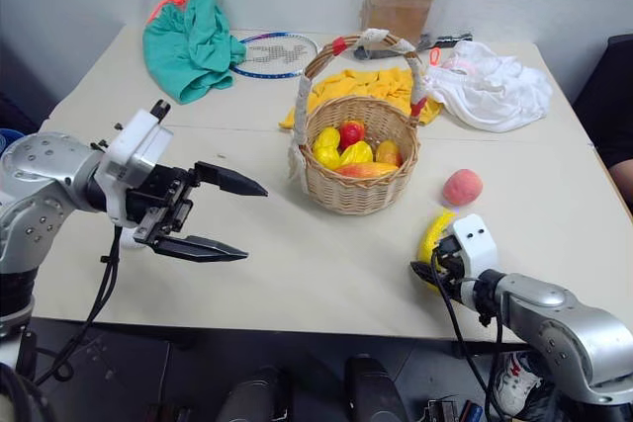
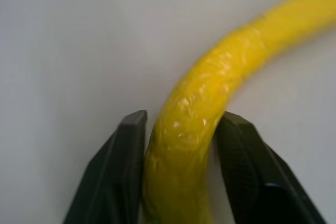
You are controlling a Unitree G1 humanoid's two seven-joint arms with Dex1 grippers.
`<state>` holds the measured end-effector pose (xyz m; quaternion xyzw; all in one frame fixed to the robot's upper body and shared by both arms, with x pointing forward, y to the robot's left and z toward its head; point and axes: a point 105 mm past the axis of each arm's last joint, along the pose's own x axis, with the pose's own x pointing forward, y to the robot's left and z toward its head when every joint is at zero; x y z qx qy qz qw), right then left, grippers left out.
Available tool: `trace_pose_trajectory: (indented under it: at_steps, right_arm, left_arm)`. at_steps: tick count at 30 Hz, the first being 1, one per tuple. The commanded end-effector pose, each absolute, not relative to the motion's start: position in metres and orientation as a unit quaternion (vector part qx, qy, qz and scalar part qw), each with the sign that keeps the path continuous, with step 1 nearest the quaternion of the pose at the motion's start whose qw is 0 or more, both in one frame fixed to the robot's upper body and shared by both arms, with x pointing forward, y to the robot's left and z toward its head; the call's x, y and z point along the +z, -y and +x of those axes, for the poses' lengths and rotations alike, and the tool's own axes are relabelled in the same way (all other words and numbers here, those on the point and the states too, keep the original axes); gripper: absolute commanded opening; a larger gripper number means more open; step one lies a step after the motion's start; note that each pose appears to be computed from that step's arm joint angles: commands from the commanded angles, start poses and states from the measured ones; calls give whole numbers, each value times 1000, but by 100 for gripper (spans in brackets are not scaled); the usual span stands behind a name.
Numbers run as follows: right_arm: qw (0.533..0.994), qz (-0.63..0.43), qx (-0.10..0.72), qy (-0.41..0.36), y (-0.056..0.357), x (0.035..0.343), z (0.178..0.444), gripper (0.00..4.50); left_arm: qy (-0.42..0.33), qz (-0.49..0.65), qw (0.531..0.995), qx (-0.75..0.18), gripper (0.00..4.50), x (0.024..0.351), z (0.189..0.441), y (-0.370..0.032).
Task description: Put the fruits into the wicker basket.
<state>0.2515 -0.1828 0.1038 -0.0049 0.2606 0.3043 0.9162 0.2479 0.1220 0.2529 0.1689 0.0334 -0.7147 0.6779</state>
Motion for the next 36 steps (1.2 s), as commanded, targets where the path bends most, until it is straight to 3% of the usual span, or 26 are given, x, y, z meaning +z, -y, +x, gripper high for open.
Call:
trace_pose_trajectory:
  at_steps: [1, 5, 10, 16, 22, 30, 31, 36]
  right_arm:
    - [897, 16, 414, -155, 160, 165, 243, 84]
    - [867, 21, 493, -67, 140, 220, 251, 84]
    - [837, 15, 546, -26, 111, 265, 278, 84]
    - [859, -51, 504, -72, 92, 256, 336, 84]
    - [891, -90, 441, -63, 89, 252, 390, 84]
    - [887, -88, 451, -41, 99, 267, 391, 84]
    - [888, -72, 452, -40, 105, 272, 388, 157]
    - [899, -63, 431, -38, 130, 280, 373, 325]
  left_arm:
    - [-11, 174, 694, -699, 442, 263, 247, -126]
    - [3, 167, 714, -680, 442, 269, 249, -130]
    - [17, 171, 731, -661, 442, 277, 253, -134]
    - [30, 173, 741, -648, 442, 284, 250, -134]
    - [33, 182, 752, -633, 442, 285, 247, -136]
    - [34, 179, 760, -623, 442, 285, 247, -137]
    - [34, 178, 761, -623, 442, 284, 247, -138]
    - [32, 172, 759, -627, 442, 282, 252, -136]
